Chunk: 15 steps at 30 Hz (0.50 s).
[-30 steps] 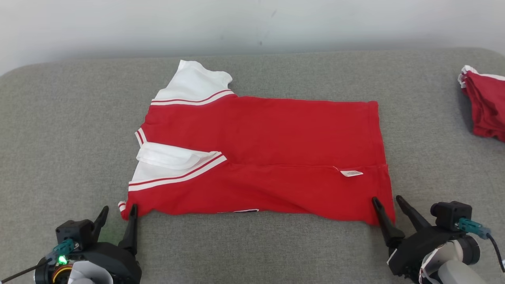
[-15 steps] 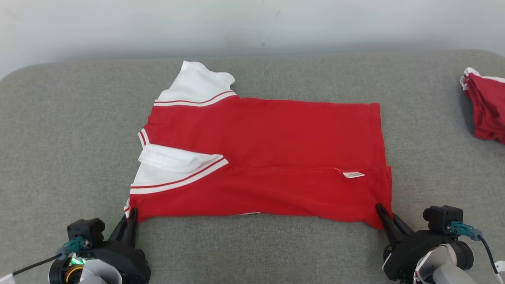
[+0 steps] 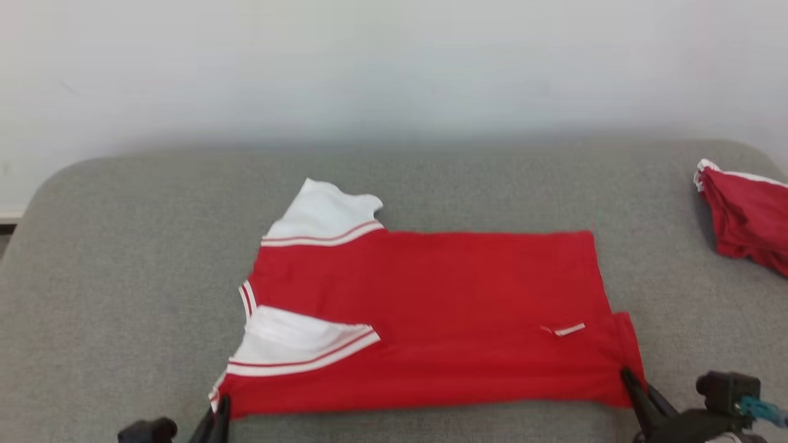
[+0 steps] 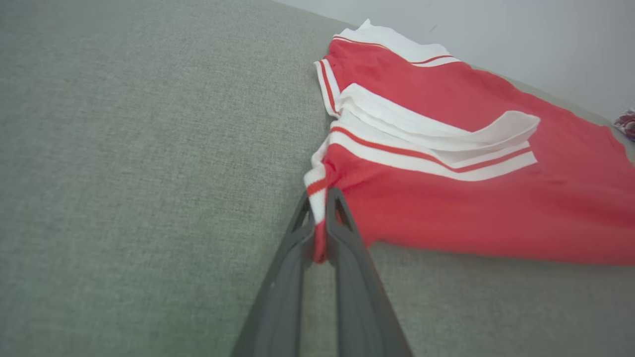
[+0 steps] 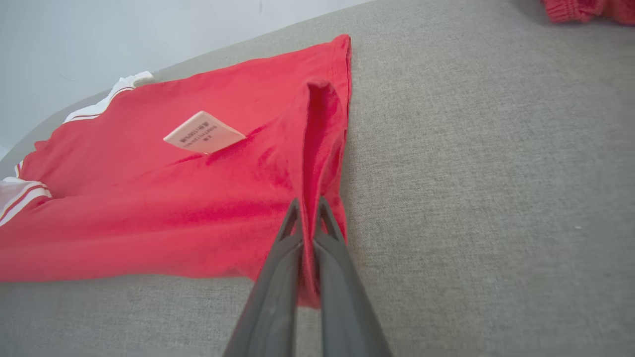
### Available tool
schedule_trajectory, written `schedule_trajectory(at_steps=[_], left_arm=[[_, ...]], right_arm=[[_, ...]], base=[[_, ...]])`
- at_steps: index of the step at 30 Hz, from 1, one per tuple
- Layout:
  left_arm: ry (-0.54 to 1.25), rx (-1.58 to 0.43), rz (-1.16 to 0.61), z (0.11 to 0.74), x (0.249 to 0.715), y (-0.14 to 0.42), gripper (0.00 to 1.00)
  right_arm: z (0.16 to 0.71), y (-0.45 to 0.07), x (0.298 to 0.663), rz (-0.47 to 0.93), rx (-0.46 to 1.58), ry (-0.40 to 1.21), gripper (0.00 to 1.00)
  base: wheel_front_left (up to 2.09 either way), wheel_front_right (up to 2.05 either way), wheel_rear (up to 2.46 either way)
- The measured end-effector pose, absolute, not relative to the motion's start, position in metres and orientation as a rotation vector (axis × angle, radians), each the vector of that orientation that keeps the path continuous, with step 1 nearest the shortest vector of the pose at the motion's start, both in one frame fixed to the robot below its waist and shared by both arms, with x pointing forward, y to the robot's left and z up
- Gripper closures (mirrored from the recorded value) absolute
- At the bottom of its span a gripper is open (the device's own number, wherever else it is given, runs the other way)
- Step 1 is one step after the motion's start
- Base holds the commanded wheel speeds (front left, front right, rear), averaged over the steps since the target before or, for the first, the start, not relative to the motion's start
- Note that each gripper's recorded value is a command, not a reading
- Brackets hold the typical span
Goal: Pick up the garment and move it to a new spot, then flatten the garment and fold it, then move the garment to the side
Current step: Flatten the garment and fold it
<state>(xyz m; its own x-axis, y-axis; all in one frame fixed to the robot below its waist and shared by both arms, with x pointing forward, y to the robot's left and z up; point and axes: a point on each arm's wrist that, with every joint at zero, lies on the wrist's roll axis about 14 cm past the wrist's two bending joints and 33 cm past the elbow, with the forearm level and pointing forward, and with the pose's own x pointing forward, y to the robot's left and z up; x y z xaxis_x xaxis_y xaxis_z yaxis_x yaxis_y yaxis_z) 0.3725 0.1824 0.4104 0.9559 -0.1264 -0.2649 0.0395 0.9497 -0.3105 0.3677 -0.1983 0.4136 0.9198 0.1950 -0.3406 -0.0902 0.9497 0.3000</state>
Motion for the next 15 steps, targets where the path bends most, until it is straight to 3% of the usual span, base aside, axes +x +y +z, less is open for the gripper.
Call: schedule_trajectory(at_steps=[10,11,12,13,15], left_arm=[[0.279,-0.376,-0.051,0.408,0.332,0.174,1.00],[0.282,-0.376,-0.046,0.407,0.330,0.174,0.98],[0.285,-0.372,-0.048,0.406,0.329,0.174,0.57],[0.283,-0.365,-0.047,0.407,0.329,0.174,0.00],[0.273,-0.373,-0.037,0.409,0.330,0.175,0.00]], right_arm=[[0.407,-0.204,0.336,0.136,0.310,0.423,1.00],[0.407,-0.204,0.334,0.138,0.308,0.425,0.82],[0.407,-0.203,0.333,0.139,0.306,0.423,0.51],[0.409,-0.202,0.333,0.140,0.304,0.415,0.00],[0.415,-0.201,0.335,0.139,0.306,0.394,0.00]], base=[[0.00,0.00,0.00],[0.00,0.00,0.00],[0.00,0.00,0.00],[0.00,0.00,0.00],[0.00,0.00,0.00]])
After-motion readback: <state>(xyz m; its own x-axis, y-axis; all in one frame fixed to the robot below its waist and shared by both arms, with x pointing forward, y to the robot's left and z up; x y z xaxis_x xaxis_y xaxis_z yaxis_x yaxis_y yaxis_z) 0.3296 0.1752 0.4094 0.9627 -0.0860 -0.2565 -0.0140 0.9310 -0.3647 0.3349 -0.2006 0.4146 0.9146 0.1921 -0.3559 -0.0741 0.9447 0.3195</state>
